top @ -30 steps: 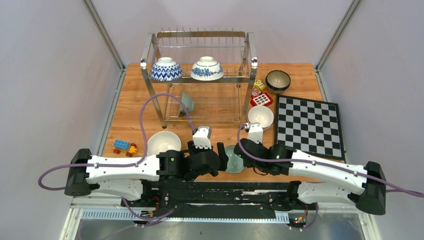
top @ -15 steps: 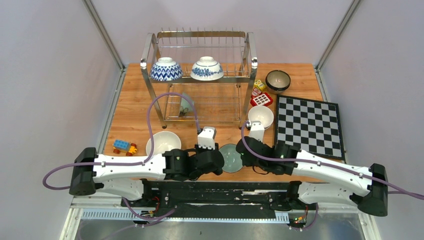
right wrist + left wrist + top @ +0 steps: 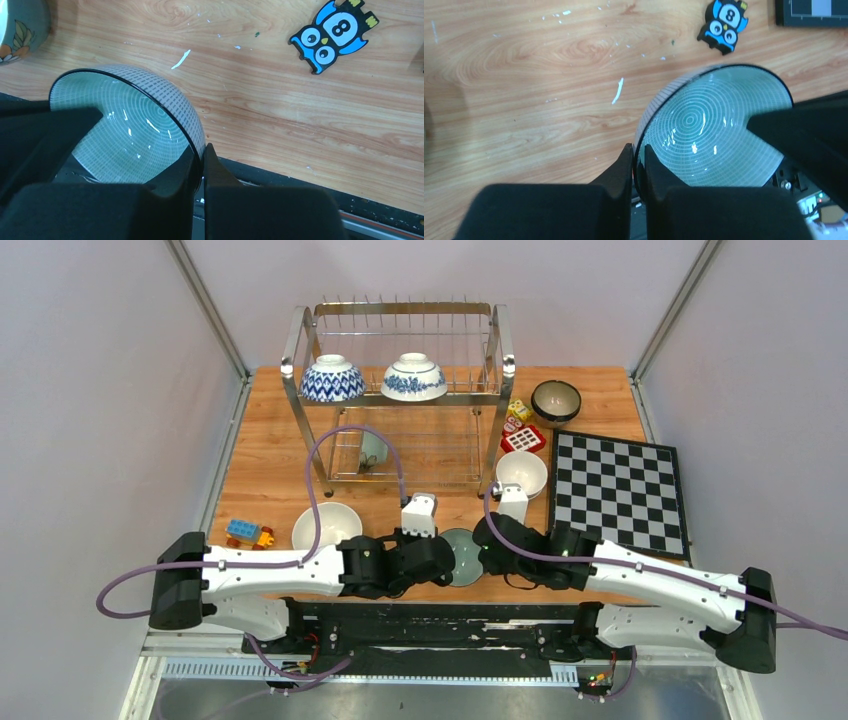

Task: Unload the bowls from the dish rack
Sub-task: Place the bowl at the center of the board.

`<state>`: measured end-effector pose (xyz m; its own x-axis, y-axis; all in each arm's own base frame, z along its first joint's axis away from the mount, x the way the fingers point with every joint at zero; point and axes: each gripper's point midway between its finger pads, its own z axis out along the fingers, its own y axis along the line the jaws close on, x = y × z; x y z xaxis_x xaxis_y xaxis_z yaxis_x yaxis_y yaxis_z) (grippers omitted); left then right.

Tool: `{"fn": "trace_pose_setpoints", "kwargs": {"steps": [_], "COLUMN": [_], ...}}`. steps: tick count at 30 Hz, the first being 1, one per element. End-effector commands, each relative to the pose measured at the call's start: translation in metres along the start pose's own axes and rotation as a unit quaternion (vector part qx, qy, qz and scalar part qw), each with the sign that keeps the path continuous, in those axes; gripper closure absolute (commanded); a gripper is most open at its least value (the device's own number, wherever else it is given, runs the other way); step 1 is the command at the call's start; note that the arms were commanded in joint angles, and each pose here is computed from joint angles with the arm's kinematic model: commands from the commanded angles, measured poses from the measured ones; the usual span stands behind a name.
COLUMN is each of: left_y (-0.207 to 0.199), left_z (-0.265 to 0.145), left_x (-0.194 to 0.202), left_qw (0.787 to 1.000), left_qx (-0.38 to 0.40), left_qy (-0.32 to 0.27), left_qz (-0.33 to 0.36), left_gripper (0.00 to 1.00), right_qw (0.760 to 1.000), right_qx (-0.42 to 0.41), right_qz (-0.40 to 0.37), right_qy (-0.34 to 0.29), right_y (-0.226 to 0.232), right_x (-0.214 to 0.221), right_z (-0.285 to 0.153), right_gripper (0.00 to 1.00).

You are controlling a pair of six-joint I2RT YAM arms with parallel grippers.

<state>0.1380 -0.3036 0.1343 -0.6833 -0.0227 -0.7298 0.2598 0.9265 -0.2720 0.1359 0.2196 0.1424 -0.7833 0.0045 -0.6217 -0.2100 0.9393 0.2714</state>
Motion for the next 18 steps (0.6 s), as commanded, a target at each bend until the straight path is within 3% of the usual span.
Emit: {"fn": "trace_pose_setpoints", "kwargs": {"steps": [1,4,10,18], "left_y": [-0.009,-0.008,-0.005,-0.006], "left_z": [0.001,0.001,-0.002,-0.002], "left_x": [0.0,0.0,0.001,0.001], "left_qw": [1.0,1.0,1.0,0.999], "left_qx": [0.015,0.017,0.022,0.03], "left_qy": [0.001,0.0,-0.003,0.0], "left_qz": [-0.006,-0.007,-0.014,-0.02], "left_gripper": [1.0,1.0,1.0,1.0], "right_qw": [0.999,0.999,0.998,0.994], "right_qx": [-0.04,-0.038,-0.025,0.001], "right_qz": [0.016,-0.002,-0.057,-0.113], "right_qy": [-0.012,-0.011,-0.009,0.0], "right_y": [0.022,0.02,0.01,0.001], "right_x": [-0.009,-0.008,-0.005,-0.002], "right_z": [-0.005,-0.004,-0.002,0.006], "right_gripper": [0.97,0.96,0.58,0.55]}}
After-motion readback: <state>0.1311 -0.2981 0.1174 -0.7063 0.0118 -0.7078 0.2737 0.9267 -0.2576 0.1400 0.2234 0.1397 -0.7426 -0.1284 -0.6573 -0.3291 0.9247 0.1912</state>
